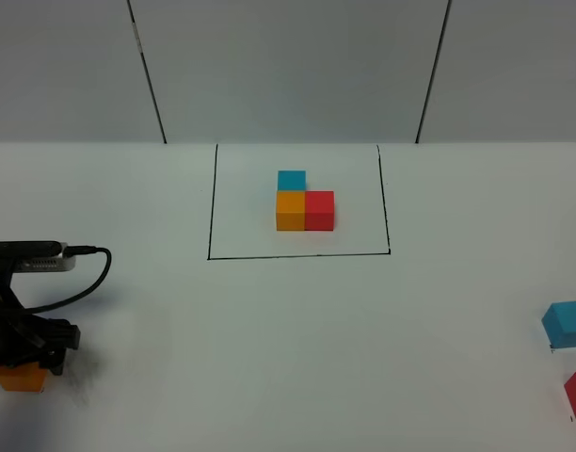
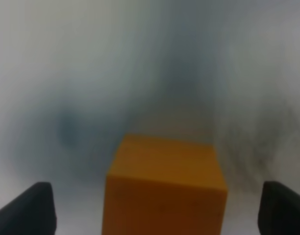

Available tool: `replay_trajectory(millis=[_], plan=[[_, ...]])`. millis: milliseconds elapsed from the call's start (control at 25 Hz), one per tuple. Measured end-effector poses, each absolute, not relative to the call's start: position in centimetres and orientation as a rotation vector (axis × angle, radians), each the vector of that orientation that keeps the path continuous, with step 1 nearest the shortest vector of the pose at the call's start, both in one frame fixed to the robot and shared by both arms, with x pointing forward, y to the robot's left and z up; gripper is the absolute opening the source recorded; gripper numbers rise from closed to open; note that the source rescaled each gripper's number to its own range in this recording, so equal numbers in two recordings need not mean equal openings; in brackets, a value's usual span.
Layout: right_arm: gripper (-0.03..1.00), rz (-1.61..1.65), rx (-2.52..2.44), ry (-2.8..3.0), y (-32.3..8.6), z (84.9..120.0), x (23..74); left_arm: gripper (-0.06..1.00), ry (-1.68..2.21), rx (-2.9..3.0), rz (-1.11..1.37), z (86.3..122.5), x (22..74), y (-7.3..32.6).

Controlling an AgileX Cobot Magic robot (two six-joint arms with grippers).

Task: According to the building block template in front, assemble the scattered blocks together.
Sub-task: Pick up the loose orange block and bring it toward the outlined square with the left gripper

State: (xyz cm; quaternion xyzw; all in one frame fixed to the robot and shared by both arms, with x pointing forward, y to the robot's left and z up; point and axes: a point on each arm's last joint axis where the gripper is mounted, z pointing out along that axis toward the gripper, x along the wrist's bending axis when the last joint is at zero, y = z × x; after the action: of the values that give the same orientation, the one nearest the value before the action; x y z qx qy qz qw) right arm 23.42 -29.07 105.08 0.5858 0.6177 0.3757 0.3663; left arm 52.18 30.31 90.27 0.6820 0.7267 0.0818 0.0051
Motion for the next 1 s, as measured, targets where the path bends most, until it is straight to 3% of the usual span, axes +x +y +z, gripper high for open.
replay_trajectory(millis=[120,240,320,480,680,1000], plan=[[0.62,0.966,1.505,1.587,-29.1,105.1,23.4,0.77,2.268,2.134,0.257,89.8,52.4,30.3],[0.62,0.966,1.505,1.587,-29.1,105.1,23.4,0.68,2.258,2.126,0.266,89.7,52.5,30.2],[0.62,0.966,1.505,1.587,-29.1,105.1,23.4,0.53,2.257,2.123,0.269,89.7,52.6,30.2],[0.62,0.966,1.505,1.587,-29.1,105.1,23.4,0.0,2.254,2.123,0.271,89.7,52.6,30.2],[0.62,0.966,1.505,1.587,-29.1,105.1,23.4,0.01,2.227,2.196,0.255,90.0,52.6,30.3],[0.62,0.966,1.505,1.587,-29.1,105.1,23.4,0.01,1.859,2.451,0.211,95.7,55.7,26.7]])
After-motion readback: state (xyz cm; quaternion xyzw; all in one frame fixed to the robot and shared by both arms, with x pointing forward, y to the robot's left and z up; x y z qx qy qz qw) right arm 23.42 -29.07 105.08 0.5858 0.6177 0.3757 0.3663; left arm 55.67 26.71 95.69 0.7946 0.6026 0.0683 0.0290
